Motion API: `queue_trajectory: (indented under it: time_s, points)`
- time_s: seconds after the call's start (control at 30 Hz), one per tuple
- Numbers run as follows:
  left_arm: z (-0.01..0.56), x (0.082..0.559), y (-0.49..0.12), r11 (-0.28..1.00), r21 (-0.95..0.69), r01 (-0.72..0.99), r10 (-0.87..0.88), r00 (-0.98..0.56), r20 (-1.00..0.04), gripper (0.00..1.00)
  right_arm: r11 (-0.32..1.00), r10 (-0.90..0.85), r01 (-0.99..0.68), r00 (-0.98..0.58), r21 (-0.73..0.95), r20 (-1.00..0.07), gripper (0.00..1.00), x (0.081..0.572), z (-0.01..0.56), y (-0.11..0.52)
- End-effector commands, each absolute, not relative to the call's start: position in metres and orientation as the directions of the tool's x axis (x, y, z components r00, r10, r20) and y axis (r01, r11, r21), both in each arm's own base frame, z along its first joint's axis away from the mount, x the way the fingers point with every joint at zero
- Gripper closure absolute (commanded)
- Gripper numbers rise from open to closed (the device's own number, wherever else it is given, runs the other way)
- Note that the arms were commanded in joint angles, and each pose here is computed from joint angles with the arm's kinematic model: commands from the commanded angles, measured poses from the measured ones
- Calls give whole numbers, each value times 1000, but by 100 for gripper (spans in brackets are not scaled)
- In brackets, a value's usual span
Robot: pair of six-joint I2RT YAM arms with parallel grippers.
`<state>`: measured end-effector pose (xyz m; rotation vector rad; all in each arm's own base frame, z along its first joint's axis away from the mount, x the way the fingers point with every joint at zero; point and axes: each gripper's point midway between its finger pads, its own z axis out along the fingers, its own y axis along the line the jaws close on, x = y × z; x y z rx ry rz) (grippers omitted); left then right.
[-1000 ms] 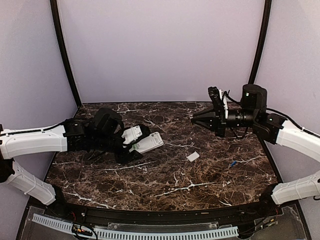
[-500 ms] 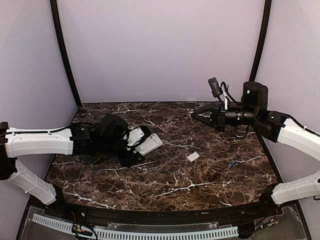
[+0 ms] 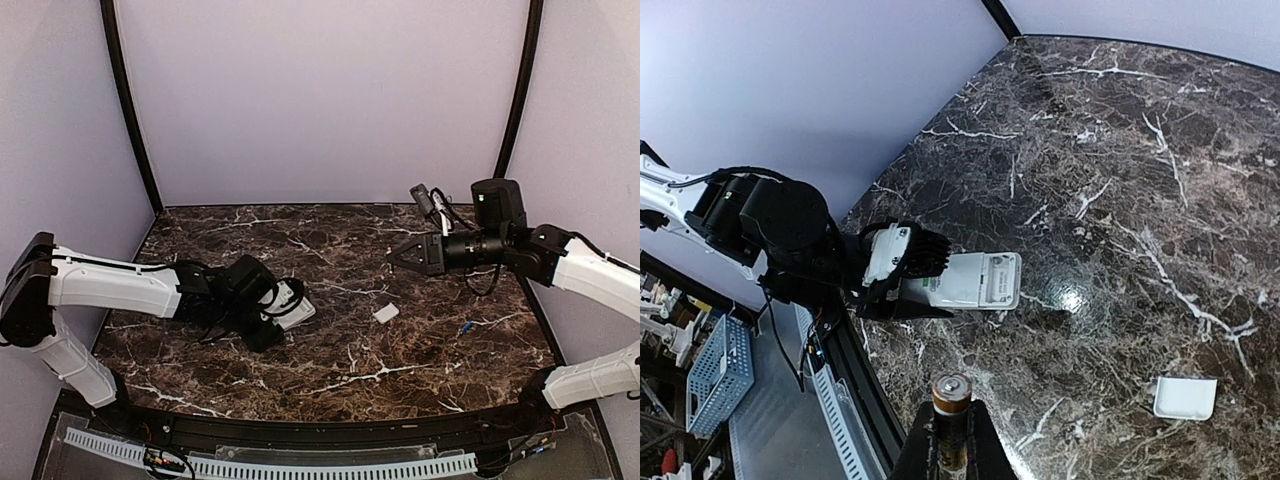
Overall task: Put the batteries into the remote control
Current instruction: Place the remote control without batteries at the center of the board.
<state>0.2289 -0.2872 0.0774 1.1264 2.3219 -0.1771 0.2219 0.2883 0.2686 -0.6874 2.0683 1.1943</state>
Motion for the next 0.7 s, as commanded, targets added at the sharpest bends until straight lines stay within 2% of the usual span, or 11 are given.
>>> queue_trajectory:
  time_s: [0.0, 0.23, 0.4, 0.47, 0.53, 0.67]
  points:
    - [59, 220, -300, 645, 64, 762, 693, -548, -468, 100, 495, -142, -626, -743, 603, -654, 100, 216, 237, 286]
    - [19, 171, -338, 471, -73, 879, 780, -454, -431, 92, 524, -195, -568, -806, 635, -559, 100, 206, 205, 286]
    - [-5, 168, -351, 382, -86, 920, 837, -384, -390, 91, 595, -192, -501, -848, 628, -495, 100, 204, 177, 281]
    - [-8, 168, -357, 348, -89, 933, 849, -353, -394, 84, 607, -178, -483, -856, 631, -485, 100, 205, 171, 280]
    - [-11, 165, -363, 309, -103, 945, 859, -324, -398, 70, 618, -167, -468, -863, 632, -477, 100, 205, 164, 280]
    - [-18, 164, -365, 261, -94, 961, 876, -277, -395, 52, 652, -159, -436, -879, 620, -450, 100, 207, 149, 277]
